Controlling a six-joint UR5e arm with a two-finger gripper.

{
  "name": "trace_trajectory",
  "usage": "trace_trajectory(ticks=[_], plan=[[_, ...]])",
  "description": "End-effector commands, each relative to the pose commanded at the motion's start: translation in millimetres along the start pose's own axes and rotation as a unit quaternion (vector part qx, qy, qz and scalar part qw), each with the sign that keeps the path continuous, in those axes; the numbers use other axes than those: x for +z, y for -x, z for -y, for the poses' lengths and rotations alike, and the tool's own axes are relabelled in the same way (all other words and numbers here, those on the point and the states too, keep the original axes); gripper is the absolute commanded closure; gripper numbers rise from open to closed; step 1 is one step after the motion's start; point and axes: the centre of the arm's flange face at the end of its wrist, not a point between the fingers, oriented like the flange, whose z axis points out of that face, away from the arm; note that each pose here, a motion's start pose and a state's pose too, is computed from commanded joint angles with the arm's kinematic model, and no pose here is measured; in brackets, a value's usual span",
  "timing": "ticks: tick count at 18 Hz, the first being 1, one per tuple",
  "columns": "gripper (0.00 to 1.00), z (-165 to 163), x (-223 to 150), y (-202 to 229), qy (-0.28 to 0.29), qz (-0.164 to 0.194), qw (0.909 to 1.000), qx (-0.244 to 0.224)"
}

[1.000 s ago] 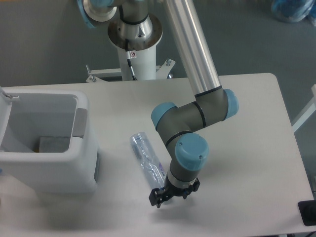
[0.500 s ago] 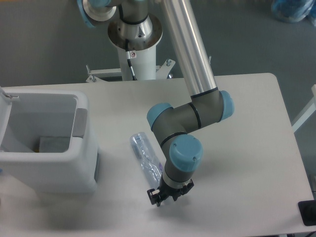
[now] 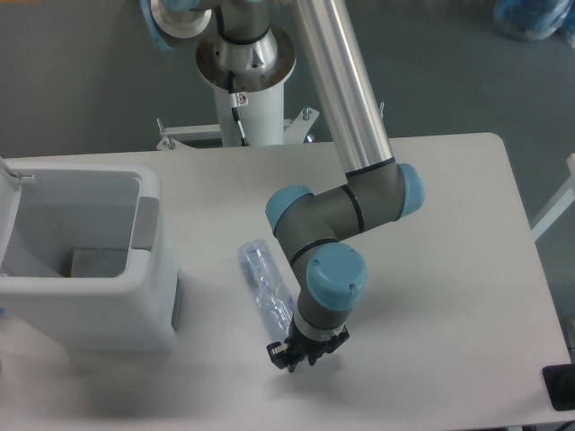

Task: Place the trash in the trash can
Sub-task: 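Close the gripper around the water bottle's body, then lift the bottle and carry it over the trash bin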

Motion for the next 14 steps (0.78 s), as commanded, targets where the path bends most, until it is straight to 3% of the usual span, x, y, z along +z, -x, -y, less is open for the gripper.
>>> trace_trajectory(ticks=[3, 9, 11, 14], plan=[[0.76, 1, -18, -3, -0.014, 0.001, 0.9999, 0.003], [0.76, 18, -147, -25, -0.12, 0.004, 0.9925, 0.026], [0.76, 23, -203, -32, -0.176, 0.006, 0.9839, 0.033], [0.76, 11, -293, -46, -0.282, 0.007, 0.9583, 0.049]])
